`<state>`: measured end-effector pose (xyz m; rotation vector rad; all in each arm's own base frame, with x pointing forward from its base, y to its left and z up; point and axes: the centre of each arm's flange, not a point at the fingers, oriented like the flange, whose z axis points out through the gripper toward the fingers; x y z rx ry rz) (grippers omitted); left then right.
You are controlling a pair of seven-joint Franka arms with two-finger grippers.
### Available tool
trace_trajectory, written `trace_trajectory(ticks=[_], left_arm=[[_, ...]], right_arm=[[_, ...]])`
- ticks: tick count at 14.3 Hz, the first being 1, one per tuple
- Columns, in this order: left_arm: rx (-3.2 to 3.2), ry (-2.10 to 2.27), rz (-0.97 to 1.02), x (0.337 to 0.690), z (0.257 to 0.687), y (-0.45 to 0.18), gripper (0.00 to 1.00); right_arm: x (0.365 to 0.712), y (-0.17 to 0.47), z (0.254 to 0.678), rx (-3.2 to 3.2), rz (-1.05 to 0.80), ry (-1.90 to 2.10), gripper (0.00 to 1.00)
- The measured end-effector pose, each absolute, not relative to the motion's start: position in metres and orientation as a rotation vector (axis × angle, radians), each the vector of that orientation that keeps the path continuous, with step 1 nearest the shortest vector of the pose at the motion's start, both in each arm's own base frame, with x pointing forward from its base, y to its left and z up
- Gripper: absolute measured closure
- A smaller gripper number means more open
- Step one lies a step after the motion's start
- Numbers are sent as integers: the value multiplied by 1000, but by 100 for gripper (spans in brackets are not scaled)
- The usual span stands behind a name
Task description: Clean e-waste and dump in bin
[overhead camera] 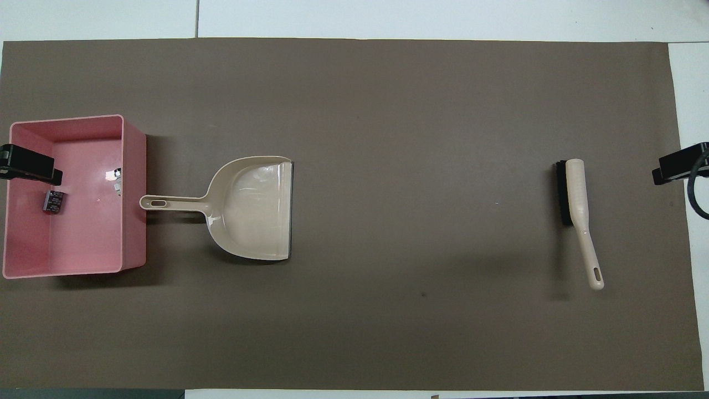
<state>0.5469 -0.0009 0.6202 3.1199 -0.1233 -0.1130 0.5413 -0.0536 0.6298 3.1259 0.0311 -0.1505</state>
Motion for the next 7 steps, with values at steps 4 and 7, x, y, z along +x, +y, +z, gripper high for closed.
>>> trace_trajectory(ticks=[4,7], left_arm=[[3119,-117,-113,547,620,-1,2],[3119,-107,-113,547,620,-2,2]], right_arm=[[541,-54,630,3126,-150,31,0],[541,-54,630,3126,-150,31,0]])
